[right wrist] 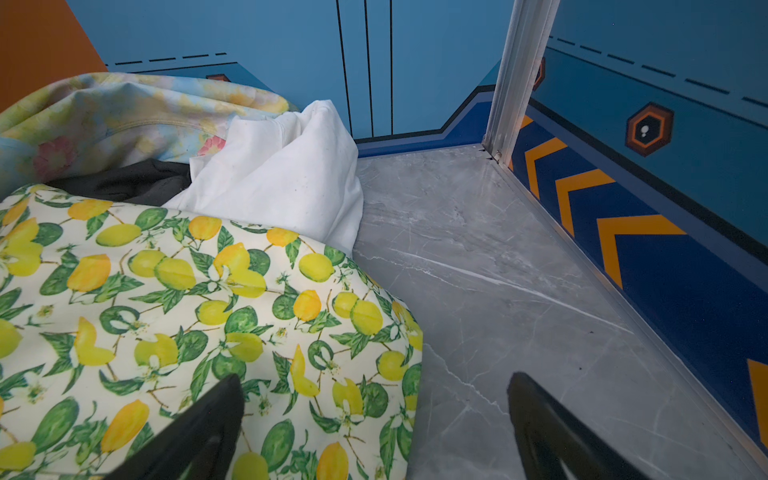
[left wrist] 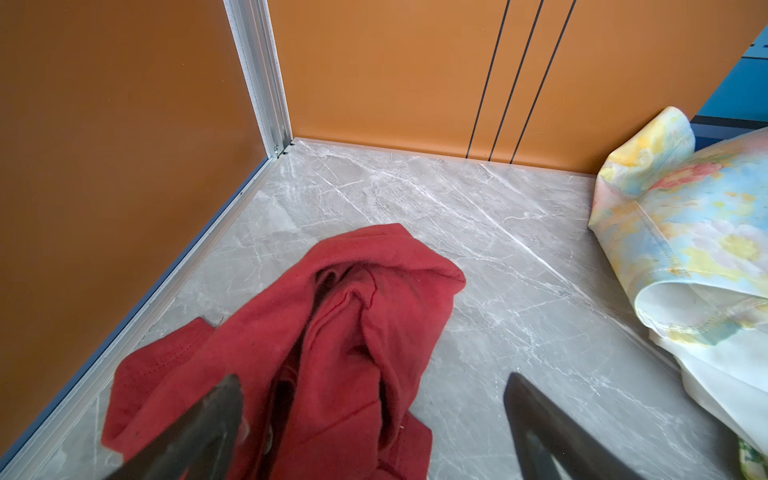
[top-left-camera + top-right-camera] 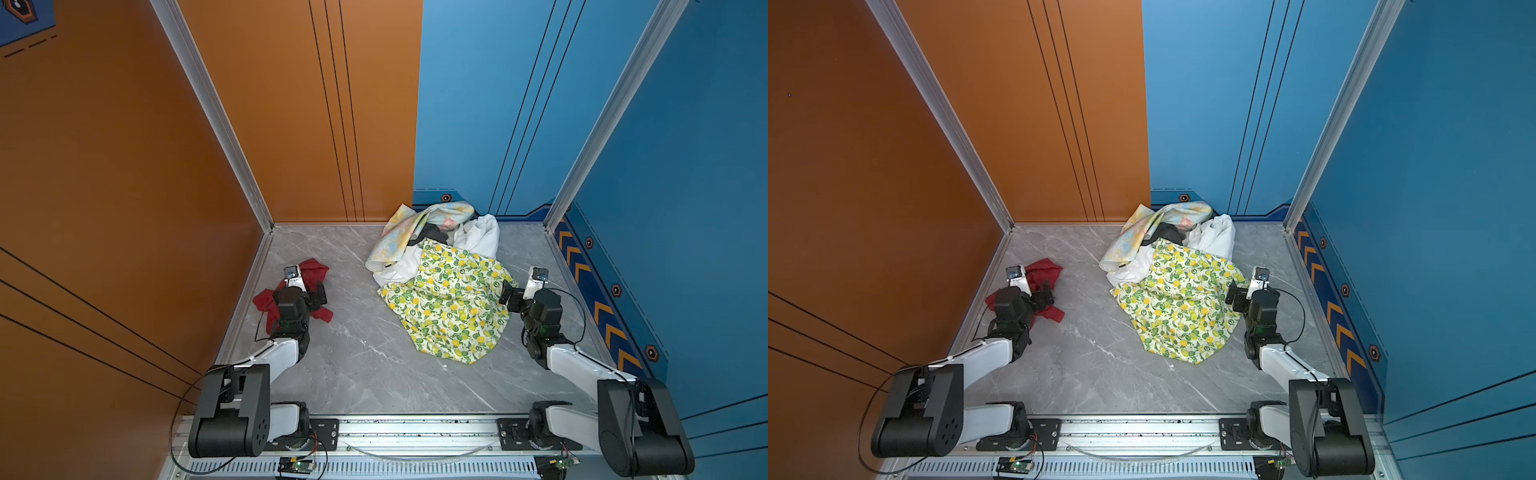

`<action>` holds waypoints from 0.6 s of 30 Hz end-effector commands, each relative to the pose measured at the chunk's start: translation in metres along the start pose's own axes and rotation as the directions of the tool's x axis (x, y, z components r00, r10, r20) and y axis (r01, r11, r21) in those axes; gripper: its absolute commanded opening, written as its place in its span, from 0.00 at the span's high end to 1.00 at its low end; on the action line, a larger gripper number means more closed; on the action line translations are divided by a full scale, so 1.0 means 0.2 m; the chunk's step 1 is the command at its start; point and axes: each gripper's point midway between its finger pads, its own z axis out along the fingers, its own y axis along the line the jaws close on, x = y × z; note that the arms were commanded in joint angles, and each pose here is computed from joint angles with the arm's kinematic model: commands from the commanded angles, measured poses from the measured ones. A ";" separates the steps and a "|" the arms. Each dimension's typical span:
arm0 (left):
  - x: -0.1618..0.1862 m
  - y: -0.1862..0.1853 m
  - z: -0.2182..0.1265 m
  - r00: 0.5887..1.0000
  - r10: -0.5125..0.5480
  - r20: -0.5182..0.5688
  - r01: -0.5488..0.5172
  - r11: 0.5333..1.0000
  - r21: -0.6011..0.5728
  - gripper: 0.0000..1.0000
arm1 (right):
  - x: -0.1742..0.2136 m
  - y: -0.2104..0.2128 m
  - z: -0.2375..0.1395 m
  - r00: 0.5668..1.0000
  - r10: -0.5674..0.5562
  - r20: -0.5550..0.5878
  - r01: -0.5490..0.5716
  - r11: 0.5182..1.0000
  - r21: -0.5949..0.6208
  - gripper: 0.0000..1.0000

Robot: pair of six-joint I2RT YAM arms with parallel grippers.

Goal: Pick out a specific cloth from the pile

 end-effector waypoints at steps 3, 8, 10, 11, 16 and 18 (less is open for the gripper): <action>0.04 0.01 0.02 1.000 0.020 -0.003 -0.020 0.999 -0.026 0.02 | 0.03 -0.01 0.03 1.000 -0.012 0.009 0.012 1.000 0.007 0.00; 0.07 0.01 0.04 1.000 0.024 -0.009 -0.024 0.999 -0.026 0.02 | 0.07 -0.01 0.06 1.000 -0.020 -0.001 0.020 1.000 0.016 0.00; 0.09 0.00 0.05 1.000 0.028 -0.013 -0.028 0.999 -0.026 0.02 | 0.08 -0.02 0.07 1.000 -0.024 0.009 0.024 0.999 0.022 0.00; 0.10 0.00 0.06 1.000 0.026 -0.016 -0.027 0.999 -0.027 0.02 | 0.08 -0.02 0.07 0.999 -0.029 0.014 0.029 0.999 0.023 0.00; 0.14 -0.02 0.08 0.999 0.048 -0.010 -0.048 0.999 -0.011 0.02 | 0.12 -0.02 0.11 0.999 -0.032 0.026 0.032 0.999 0.024 0.00; 0.16 -0.03 0.08 0.999 0.048 -0.007 -0.048 0.999 0.000 0.02 | 0.15 -0.01 0.12 0.999 -0.033 0.027 0.033 0.999 0.020 0.00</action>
